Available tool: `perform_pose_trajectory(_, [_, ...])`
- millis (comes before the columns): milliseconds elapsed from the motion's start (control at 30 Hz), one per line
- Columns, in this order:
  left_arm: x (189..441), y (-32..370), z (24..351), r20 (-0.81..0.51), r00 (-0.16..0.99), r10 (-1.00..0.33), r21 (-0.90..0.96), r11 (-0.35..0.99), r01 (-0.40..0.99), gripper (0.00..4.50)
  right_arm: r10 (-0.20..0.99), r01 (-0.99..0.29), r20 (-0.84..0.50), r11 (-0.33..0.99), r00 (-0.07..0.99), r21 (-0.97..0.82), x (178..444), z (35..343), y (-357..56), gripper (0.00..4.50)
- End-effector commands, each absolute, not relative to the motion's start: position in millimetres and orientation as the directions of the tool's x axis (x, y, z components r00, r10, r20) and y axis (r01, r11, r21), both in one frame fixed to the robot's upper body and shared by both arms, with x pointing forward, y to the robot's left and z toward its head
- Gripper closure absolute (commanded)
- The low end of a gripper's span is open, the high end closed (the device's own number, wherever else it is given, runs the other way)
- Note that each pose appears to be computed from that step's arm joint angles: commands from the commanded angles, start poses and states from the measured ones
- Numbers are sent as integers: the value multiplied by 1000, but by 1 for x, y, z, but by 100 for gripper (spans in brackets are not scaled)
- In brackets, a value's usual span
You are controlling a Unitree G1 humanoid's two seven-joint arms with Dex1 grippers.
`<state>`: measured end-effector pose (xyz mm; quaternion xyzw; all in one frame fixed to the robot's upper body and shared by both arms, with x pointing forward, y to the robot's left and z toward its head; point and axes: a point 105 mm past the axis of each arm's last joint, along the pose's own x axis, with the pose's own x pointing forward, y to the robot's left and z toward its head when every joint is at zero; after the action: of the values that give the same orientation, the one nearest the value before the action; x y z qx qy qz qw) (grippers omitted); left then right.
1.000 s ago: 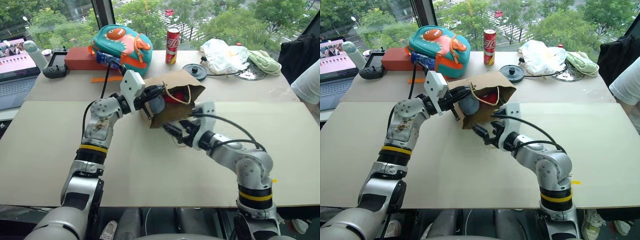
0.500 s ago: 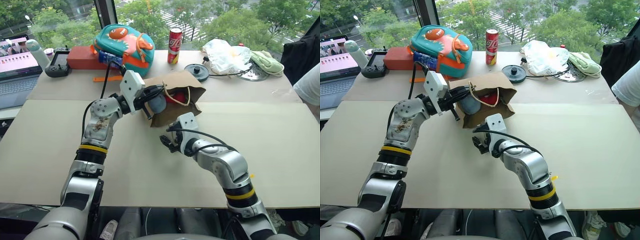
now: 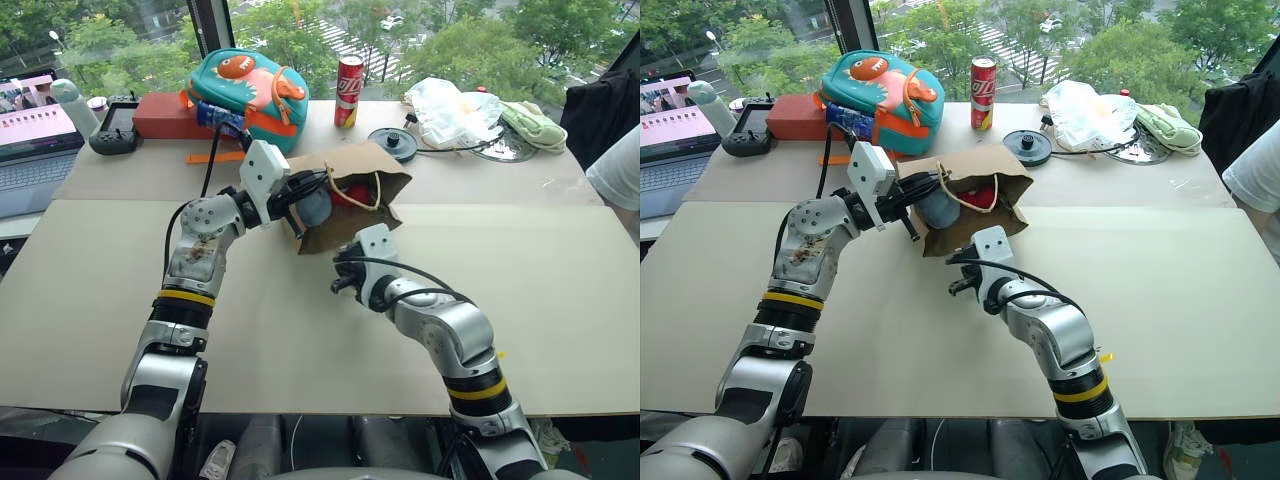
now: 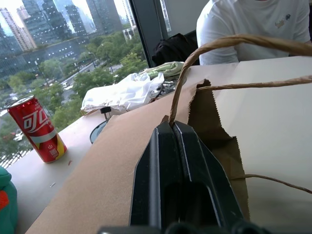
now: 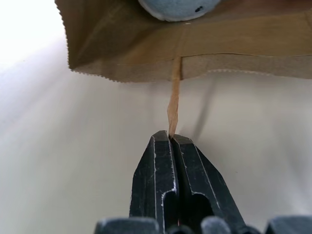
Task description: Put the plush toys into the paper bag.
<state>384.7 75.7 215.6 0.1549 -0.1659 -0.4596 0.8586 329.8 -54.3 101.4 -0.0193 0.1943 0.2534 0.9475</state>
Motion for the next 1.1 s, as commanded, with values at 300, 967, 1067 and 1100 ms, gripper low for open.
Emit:
perform_pose_trajectory(300, [380, 69, 230, 188, 488, -852, 394, 520, 758, 450, 498, -504, -136, 864, 856, -9, 325, 168, -73, 448])
perform_pose_trajectory(967, [385, 71, 219, 52, 506, -861, -202, 487, 850, 450, 607, -599, -12, 780, 795, -181, 283, 259, -84, 448])
perform_pose_trajectory(1067, [383, 69, 214, 40, 488, -872, -218, 469, 856, 450, 596, -601, -86, 781, 798, -167, 283, 242, -84, 448])
perform_pose_trajectory(1100, [382, 69, 212, 31, 482, -876, -210, 466, 859, 450, 593, -602, -104, 784, 798, -151, 283, 236, -85, 448])
